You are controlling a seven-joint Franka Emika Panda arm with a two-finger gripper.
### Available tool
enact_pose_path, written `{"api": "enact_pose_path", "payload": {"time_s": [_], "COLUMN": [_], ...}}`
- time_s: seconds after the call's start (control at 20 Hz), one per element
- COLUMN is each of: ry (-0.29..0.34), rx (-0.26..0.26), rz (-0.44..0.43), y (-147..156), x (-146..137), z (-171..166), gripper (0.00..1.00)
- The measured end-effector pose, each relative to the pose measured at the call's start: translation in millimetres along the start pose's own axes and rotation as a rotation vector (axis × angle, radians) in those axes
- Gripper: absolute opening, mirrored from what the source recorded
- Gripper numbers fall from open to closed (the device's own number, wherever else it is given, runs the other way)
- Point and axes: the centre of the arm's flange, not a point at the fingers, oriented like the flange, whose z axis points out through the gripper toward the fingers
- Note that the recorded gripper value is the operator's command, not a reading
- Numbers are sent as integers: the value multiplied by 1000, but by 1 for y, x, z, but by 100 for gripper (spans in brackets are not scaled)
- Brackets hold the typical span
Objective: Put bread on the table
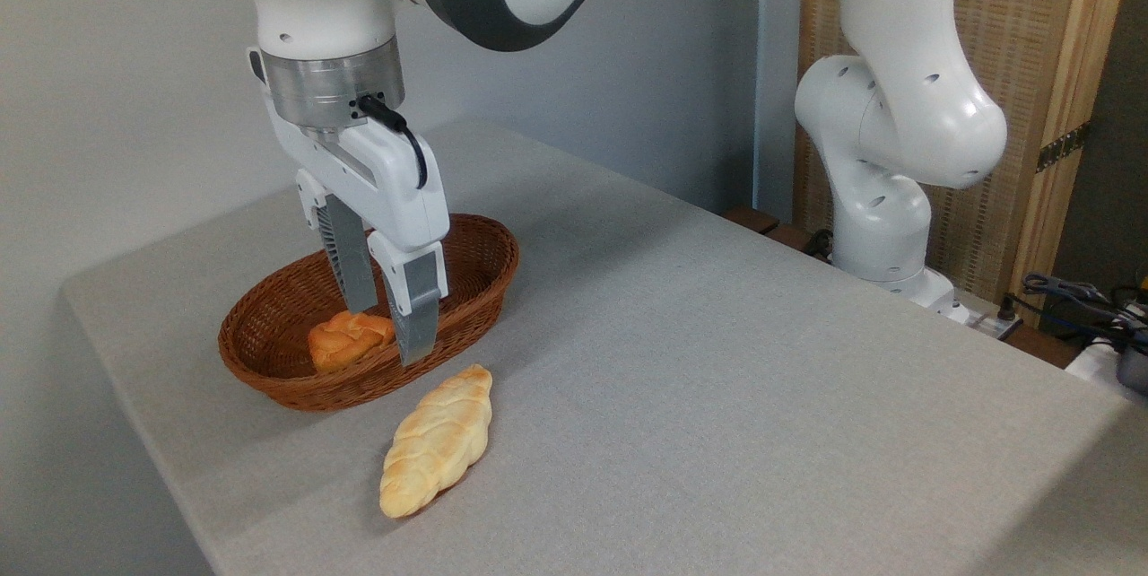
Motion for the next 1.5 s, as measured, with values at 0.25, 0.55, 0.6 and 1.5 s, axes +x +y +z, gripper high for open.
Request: {"api": "enact_pose_path", "payload": {"time_s": [0.25,0.55,0.6,1.5], "ry": [0,-3,-6,48], "rx": [0,-5,-9,-79], "rz": [0,-20,-26,87], "y": [0,4,8,108], "x": [0,3,7,109], "z": [0,3,6,88], "gripper": [100,100,100,100]}}
